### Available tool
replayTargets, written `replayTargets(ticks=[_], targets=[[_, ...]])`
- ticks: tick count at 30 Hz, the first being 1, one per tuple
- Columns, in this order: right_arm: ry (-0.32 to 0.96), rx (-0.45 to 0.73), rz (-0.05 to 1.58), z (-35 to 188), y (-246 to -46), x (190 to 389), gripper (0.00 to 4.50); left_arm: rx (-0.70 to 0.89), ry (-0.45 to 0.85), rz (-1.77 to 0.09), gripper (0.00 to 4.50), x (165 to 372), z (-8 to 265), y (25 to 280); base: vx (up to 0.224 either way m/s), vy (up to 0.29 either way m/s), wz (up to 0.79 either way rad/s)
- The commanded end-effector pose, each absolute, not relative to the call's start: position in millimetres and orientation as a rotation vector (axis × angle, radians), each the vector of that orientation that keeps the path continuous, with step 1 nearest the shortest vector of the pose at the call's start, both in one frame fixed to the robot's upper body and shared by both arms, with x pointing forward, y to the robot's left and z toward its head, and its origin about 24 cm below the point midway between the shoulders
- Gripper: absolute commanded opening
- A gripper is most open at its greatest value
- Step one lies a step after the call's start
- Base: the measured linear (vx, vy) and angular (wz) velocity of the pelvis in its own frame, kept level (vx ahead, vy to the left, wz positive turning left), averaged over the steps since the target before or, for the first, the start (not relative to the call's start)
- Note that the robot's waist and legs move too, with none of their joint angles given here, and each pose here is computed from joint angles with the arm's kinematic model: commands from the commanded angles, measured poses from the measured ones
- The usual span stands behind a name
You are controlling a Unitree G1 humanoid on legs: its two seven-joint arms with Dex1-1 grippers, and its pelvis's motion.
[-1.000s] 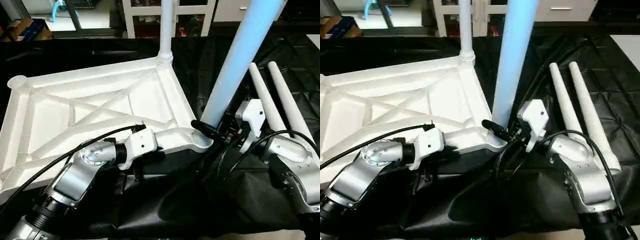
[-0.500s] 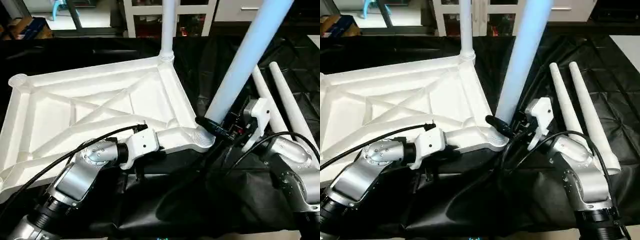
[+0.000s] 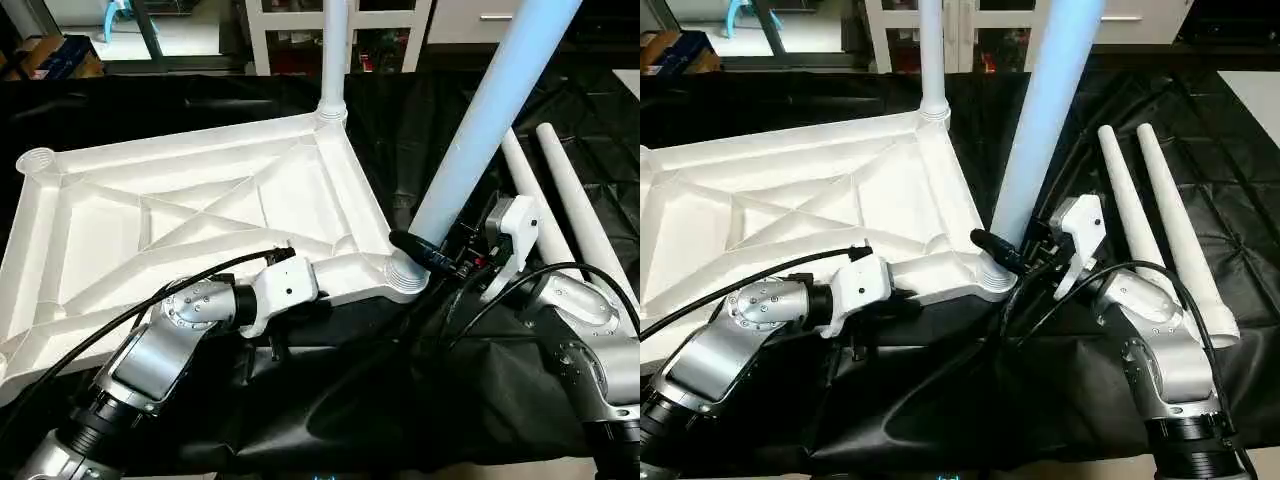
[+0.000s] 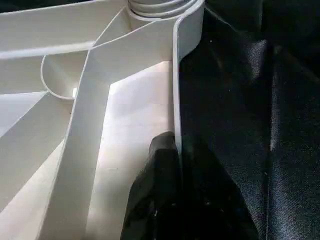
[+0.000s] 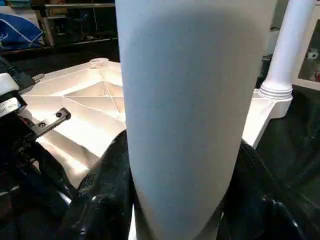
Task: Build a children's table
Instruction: Insert table leg to table base, then rotate leg to tighten
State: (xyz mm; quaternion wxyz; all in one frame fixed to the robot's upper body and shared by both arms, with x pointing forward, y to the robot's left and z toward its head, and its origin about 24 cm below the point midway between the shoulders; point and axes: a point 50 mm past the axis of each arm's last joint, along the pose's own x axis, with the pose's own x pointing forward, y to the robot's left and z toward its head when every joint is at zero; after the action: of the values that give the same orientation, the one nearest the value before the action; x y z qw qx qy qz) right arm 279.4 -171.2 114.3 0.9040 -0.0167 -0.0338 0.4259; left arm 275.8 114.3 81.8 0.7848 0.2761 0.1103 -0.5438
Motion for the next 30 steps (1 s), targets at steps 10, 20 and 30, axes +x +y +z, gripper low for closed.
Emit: replayTargets(ticks=[10,20,30], targets=[[0.028,0.017,0.818,108.0,-180.5,278.2,2.74,0.571,0.341,-1.201,0.00,268.4,58.8,118.9,0.000,0.000,0.00],[-0.009,-0.030,0.825,119.7,-183.8,276.4,2.74,0.572,0.344,-1.204,0.00,268.5,58.9,118.5,0.000,0.000,0.00],[-0.005,-0.116,0.864,130.1,-192.4,273.7,2.74,0.573,0.341,-1.199,0.00,269.3,58.8,119.2,0.000,0.000,0.00]])
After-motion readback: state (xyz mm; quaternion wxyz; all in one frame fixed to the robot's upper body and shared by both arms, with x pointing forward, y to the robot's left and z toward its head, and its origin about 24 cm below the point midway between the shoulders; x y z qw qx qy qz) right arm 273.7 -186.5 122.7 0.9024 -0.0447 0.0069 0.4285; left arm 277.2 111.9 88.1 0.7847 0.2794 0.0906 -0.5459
